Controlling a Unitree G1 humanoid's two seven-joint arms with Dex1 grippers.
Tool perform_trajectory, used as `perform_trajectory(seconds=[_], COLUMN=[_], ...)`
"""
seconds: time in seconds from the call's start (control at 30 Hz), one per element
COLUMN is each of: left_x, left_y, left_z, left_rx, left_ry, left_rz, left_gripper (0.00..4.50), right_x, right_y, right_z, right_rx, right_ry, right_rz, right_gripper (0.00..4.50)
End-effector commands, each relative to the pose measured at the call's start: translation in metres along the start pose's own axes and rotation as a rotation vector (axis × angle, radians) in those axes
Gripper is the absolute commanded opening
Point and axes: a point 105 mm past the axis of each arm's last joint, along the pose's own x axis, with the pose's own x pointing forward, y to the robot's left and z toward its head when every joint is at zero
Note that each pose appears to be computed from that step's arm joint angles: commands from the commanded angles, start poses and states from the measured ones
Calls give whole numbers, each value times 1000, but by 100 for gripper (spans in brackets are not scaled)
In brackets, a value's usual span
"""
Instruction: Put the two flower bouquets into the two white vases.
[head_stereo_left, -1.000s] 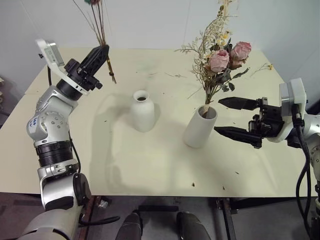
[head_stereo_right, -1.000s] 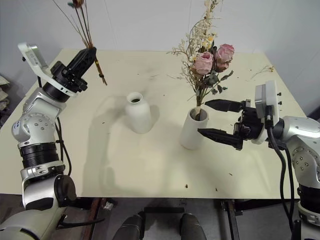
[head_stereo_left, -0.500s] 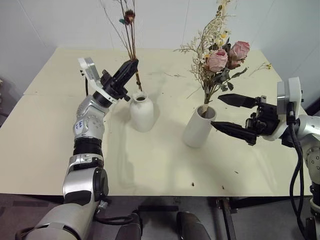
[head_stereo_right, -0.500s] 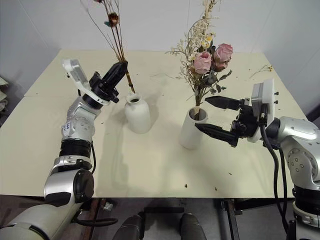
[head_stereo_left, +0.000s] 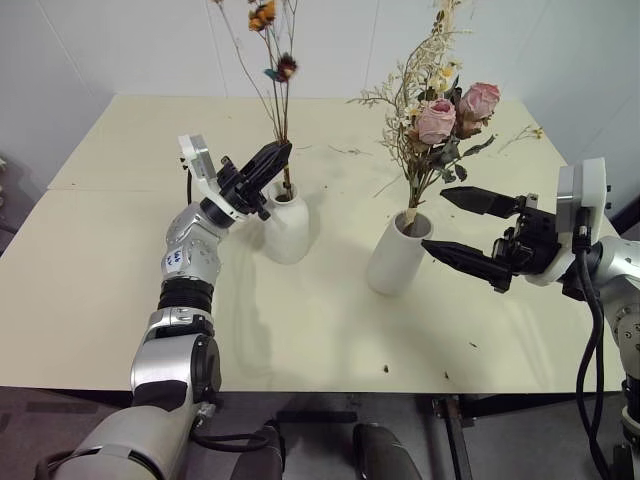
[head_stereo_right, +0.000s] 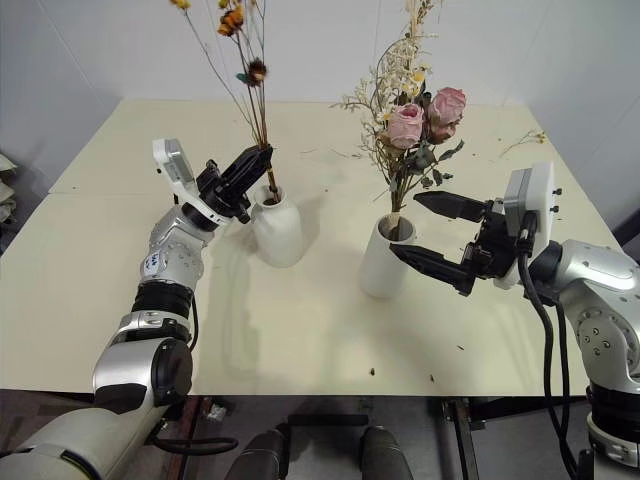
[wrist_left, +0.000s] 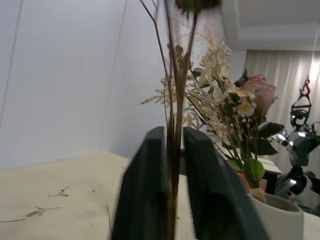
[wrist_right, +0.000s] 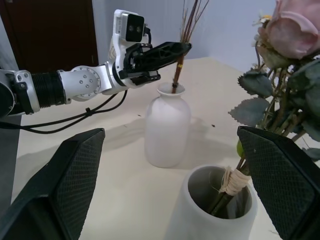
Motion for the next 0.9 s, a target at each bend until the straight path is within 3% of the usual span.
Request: perform_trajectory(seconds=[0.03, 0.3, 0.6, 0.9], left_x=[-5, -28, -73, -119], left_y=[-2, 5, -12, -25], left_z=[8, 24, 72, 85], left_rx=[86, 183, 317, 339], left_ry=[45, 98, 302, 494], left_rz=[-30, 10, -47, -2], left_gripper=[190, 439, 445, 445], right_x=[-3, -3, -18, -50], right_y=[1, -1, -8, -25], right_z=[14, 12, 11, -3], right_rx=[-48, -48, -48, -58], right_ry=[-37, -45, 7, 116], right_rz=[-10, -19, -41, -103], right_gripper=[450, 450, 450, 450])
